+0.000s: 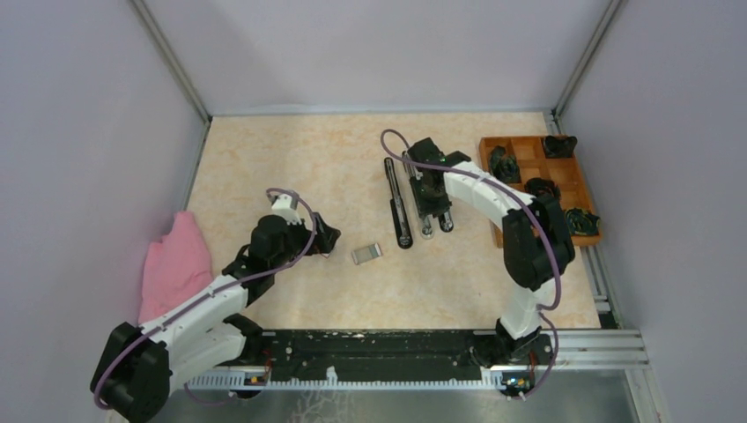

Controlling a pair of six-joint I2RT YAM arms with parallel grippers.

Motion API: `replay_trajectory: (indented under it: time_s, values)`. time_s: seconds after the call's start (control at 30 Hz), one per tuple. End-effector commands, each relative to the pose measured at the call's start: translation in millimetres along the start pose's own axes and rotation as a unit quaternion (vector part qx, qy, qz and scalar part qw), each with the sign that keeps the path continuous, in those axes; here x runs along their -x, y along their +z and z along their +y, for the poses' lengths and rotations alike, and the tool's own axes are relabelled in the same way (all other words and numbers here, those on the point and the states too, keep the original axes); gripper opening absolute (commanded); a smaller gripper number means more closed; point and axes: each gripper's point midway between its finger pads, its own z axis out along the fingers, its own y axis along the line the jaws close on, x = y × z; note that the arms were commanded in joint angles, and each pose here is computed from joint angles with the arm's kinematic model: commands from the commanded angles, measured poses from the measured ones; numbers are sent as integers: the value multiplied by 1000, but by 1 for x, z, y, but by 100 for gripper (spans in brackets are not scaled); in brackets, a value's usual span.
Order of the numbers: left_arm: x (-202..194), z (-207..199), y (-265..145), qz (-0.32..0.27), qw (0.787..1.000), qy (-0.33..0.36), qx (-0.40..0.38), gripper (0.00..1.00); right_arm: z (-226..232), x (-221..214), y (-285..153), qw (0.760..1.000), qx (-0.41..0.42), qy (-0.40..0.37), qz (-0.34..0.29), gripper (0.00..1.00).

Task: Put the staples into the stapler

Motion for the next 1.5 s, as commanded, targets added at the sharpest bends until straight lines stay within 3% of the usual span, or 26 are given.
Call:
replay_trajectory:
  time_s: [0.0, 0.37, 0.77, 0.93, 1.23, 1.47]
  values:
    - [11, -19, 4, 2, 999, -13, -35, 98, 13, 19, -39, 996, 41, 8, -84, 35]
    - [-11, -44, 9, 109, 991, -65, -43, 88, 42, 3, -54, 979, 108, -10, -174, 39]
    - [-43, -69, 19, 187, 981, -36, 36, 82, 30, -10, -51, 952, 114, -31, -282, 53]
    - [-53, -78, 26, 209, 975, -31, 62, 76, 20, -10, -59, 936, 103, -20, -336, 56]
    - [-74, -77, 42, 237, 965, -24, 107, 58, 14, -10, -81, 885, 130, 20, -446, 66]
    - [-84, -81, 54, 248, 961, -23, 119, 52, 4, -15, -83, 870, 119, 34, -478, 68]
